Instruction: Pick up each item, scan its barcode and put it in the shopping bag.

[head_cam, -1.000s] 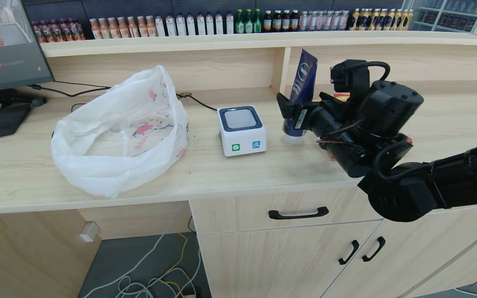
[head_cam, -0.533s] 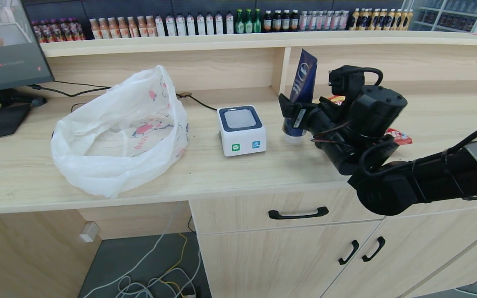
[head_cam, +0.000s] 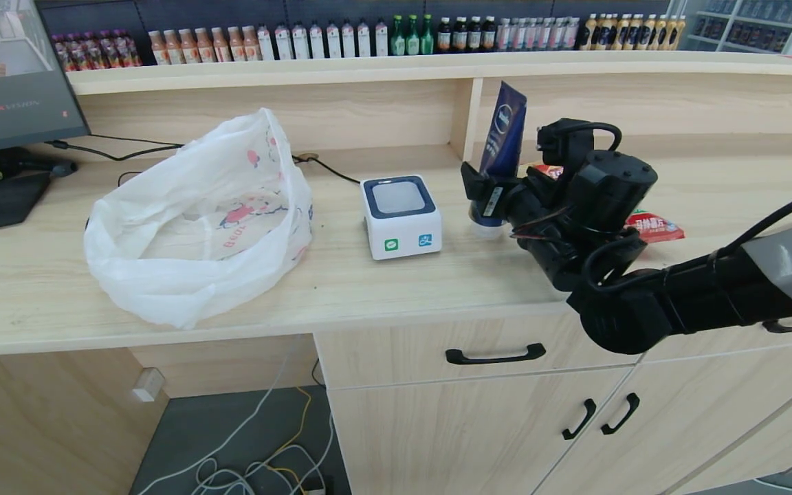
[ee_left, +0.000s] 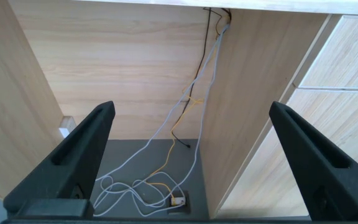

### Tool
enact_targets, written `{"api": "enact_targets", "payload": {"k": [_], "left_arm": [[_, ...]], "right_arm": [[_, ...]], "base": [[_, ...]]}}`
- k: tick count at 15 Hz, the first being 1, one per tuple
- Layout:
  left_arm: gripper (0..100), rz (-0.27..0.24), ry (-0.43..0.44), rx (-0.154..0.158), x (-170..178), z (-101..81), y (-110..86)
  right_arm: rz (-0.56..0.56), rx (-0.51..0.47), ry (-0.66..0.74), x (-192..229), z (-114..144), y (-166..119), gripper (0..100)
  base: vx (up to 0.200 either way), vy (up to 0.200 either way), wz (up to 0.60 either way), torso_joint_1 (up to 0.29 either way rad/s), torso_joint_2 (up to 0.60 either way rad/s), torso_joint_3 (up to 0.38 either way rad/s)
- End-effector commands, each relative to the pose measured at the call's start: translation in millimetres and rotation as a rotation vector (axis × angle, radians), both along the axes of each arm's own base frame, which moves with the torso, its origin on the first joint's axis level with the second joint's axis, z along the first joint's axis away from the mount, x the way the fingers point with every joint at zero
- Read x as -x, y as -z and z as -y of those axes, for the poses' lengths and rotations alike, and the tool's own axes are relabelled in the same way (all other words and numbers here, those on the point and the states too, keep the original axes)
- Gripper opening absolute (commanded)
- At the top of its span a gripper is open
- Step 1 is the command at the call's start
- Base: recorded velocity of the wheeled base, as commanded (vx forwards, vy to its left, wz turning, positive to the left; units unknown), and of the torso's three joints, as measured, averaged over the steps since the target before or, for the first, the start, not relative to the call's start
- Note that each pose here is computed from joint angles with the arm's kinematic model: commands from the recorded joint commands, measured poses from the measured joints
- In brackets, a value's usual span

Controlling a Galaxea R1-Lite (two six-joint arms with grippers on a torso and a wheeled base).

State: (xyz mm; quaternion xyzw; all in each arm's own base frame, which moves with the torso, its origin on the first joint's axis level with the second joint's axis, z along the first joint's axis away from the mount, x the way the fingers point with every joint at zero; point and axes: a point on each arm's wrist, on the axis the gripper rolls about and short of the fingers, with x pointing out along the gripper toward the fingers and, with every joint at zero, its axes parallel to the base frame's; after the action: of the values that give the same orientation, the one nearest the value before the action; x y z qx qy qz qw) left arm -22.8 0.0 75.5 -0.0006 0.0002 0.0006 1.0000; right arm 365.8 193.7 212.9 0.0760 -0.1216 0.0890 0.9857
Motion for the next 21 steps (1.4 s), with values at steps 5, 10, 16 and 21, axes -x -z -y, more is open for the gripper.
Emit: {"api": "enact_targets", "payload": {"k": [5, 10, 16, 21], "left_arm": [[100, 0.000, 0.000, 0.000, 0.0, 0.0, 0.0], [100, 0.000, 0.001, 0.000, 0.0, 0.0, 0.0], [100, 0.000, 0.000, 0.000, 0.0, 0.0, 0.0], [100, 0.000, 0.000, 0.000, 0.0, 0.0, 0.0]], "right_arm": [[-0.017, 0.009, 0.000, -3.4, -2.0, 8.4, 100], [-0.026, 0.016, 0.000, -4.0, -2.3, 12.0, 0], [-0.001, 0.007, 0.000, -2.6, -3.0, 9.5, 0], [0.013, -0.002, -0.005, -0.5, -2.6, 10.0, 0]], "base": [[0.000, 0.000, 0.00, 0.000, 0.00, 0.000], [0.000, 0.000, 0.00, 0.000, 0.00, 0.000], [0.000, 0.000, 0.00, 0.000, 0.00, 0.000], [0.000, 0.000, 0.00, 0.000, 0.00, 0.000]]}}
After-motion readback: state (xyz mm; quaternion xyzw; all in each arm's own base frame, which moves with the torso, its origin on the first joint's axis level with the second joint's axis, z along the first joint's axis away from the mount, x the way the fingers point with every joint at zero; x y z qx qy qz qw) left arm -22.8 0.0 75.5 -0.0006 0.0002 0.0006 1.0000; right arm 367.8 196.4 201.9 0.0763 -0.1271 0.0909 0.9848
